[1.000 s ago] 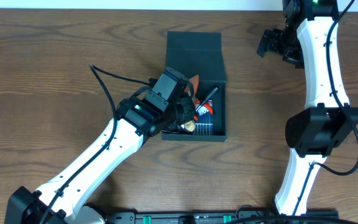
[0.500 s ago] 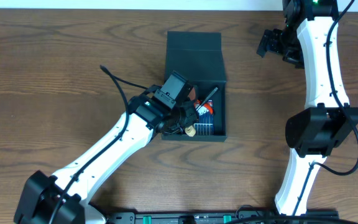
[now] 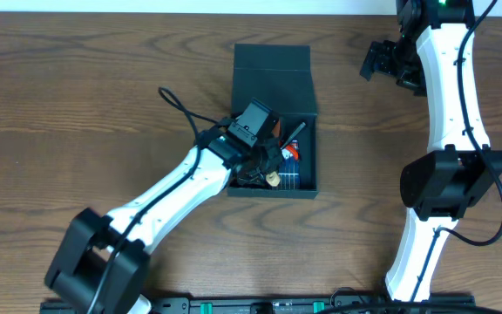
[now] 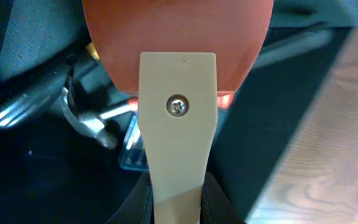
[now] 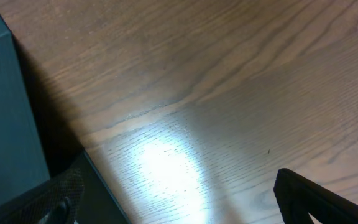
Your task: Pack container
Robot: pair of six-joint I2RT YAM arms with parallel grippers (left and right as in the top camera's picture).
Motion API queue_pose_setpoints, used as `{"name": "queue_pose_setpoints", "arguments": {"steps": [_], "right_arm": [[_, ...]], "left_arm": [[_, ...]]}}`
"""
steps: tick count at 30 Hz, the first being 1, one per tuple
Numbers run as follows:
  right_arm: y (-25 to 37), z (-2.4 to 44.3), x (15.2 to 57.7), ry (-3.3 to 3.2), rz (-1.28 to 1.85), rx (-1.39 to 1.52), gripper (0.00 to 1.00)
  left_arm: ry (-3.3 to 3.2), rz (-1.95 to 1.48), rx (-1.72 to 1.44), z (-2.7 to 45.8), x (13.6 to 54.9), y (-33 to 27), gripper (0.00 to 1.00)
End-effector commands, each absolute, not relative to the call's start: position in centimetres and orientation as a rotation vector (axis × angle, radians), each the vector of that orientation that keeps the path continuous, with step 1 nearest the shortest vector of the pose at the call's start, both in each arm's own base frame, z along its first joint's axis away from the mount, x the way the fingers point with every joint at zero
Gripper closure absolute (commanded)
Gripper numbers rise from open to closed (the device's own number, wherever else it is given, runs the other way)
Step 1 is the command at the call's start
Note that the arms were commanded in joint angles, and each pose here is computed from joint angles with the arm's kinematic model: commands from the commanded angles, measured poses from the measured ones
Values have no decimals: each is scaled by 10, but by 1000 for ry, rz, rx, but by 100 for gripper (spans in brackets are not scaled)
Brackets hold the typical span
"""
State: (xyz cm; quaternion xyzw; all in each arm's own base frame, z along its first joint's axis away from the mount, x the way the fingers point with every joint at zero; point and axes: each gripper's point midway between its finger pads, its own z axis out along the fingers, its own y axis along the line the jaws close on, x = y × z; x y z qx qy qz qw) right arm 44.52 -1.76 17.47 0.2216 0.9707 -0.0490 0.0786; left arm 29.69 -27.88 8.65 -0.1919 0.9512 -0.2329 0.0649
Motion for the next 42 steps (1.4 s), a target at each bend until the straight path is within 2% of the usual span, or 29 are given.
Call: {"name": "queue_pose_setpoints", "arguments": {"steps": [1, 3, 4, 6, 7, 8, 9, 16, 24, 35, 42], "right_arm": [[-18, 182, 447, 2886, -154, 646, 1], [-18, 182, 447, 2886, -154, 646, 1], [-18, 182, 447, 2886, -154, 646, 1], [-18, 182, 447, 2886, -154, 646, 1], [-18, 182, 447, 2886, -154, 646, 1], [-18, 182, 447, 2886, -154, 646, 1], [-18, 182, 447, 2886, -154, 646, 1], [-18, 182, 447, 2886, -154, 646, 1], [-18, 182, 447, 2886, -154, 645, 1], [-18, 182, 447, 2886, -154, 646, 1], [-18, 182, 447, 2886, -154, 646, 1]], "left_arm": [[2858, -684, -583, 83, 305, -281, 94], [2851, -692, -581, 82, 307, -283, 93], [2843, -701, -578, 82, 309, -285, 89], [2816, -733, -568, 86, 314, -289, 62], [2802, -749, -562, 88, 317, -291, 41], [2786, -768, -556, 90, 320, -294, 25], [2775, -780, -552, 92, 322, -295, 21], [2723, -841, -509, 101, 332, -304, 20], [2779, -996, -453, 108, 317, -322, 20], [2795, -966, -516, 110, 316, -310, 20], [2872, -890, -554, 104, 299, -298, 20]]}}
